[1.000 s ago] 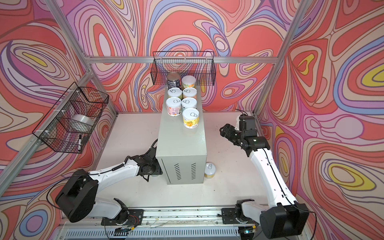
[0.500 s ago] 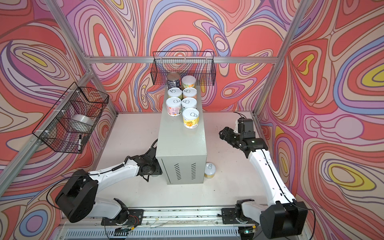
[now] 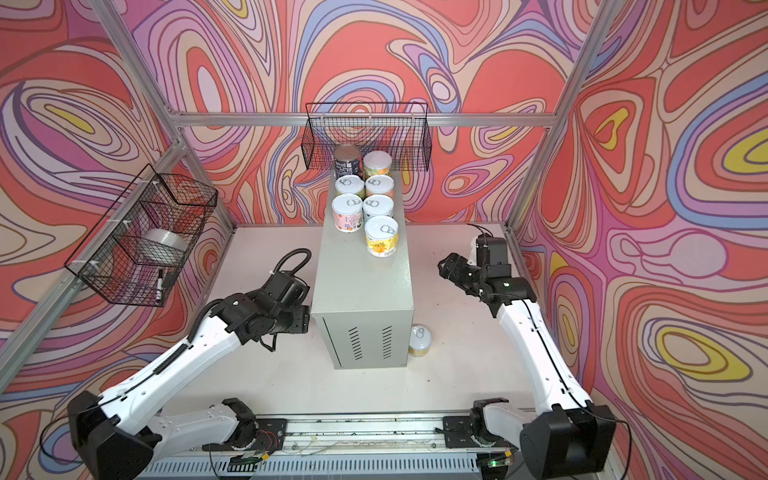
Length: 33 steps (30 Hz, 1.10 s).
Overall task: Place and organize the canned foods onto the counter
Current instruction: 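Lift the small pink-labelled can with the left gripper up over the cabinet top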
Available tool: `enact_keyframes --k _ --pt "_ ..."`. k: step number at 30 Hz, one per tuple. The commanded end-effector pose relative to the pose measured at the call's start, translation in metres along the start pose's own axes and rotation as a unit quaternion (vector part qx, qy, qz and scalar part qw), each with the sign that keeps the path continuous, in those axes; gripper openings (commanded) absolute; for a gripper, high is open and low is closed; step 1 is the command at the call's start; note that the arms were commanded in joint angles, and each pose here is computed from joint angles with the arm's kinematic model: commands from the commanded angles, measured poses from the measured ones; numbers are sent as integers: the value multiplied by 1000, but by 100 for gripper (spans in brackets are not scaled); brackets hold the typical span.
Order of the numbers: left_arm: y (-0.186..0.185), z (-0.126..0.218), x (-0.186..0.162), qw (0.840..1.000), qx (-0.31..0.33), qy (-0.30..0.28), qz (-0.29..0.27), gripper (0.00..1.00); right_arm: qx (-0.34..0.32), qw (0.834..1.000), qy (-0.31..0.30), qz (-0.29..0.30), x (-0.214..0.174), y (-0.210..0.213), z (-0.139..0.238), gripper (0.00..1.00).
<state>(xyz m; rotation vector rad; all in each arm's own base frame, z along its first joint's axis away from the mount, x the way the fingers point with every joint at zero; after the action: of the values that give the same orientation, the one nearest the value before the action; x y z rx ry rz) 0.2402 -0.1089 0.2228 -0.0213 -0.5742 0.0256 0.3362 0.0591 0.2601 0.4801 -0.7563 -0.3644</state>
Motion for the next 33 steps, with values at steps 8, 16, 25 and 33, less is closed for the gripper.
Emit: enact_keyframes --k 8,16,25,33 --pt "10 97 43 998 -31 -6 -63 0 20 1000 -13 11 6 7 4 77" --pt "-7 153 87 993 -78 -57 -72 0 35 999 -37 15 17 17 15 77" --pt "-55 181 125 979 -137 -102 -115 0 53 997 -59 20 24 28 33 76" --pt "-105 169 138 969 -170 -103 -144 0 59 996 -65 27 24 30 39 75"
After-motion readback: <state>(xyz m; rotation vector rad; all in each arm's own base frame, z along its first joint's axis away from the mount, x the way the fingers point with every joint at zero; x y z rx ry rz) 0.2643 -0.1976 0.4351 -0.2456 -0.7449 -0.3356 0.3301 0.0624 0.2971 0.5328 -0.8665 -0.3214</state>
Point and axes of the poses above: each gripper's point midway between its finger pads, its own z axis back along the fingers, its own y axis along the line the jaws close on, x = y × z, the point moved 2 cm from there along z, back along the fingers, and after that the axes turned 2 degrees about z, right-handed, at the moved point
